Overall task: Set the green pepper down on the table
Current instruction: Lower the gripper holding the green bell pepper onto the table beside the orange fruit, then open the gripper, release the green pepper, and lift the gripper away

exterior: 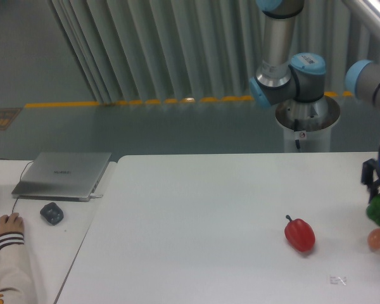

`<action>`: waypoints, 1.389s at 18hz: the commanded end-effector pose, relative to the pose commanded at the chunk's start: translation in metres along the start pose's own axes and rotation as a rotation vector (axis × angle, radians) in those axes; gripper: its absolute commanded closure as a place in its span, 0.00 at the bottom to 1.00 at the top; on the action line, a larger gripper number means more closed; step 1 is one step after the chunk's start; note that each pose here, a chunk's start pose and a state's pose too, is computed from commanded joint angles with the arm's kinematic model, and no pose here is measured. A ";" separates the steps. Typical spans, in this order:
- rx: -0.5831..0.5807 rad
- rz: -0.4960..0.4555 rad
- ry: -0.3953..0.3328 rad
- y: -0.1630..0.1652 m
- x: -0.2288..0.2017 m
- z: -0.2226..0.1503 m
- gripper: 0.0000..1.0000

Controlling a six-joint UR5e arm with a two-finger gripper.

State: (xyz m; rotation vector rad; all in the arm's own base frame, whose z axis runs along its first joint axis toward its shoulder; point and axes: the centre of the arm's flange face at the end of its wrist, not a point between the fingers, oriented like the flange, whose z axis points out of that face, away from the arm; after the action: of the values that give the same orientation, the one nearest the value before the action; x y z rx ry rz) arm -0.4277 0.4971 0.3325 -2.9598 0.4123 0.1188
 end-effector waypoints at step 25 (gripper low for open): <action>-0.107 0.001 -0.120 -0.001 0.005 -0.032 0.00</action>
State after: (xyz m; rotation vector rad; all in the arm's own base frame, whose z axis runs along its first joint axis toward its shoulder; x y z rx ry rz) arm -0.4210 0.4920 0.3634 -3.0367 0.4030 0.3276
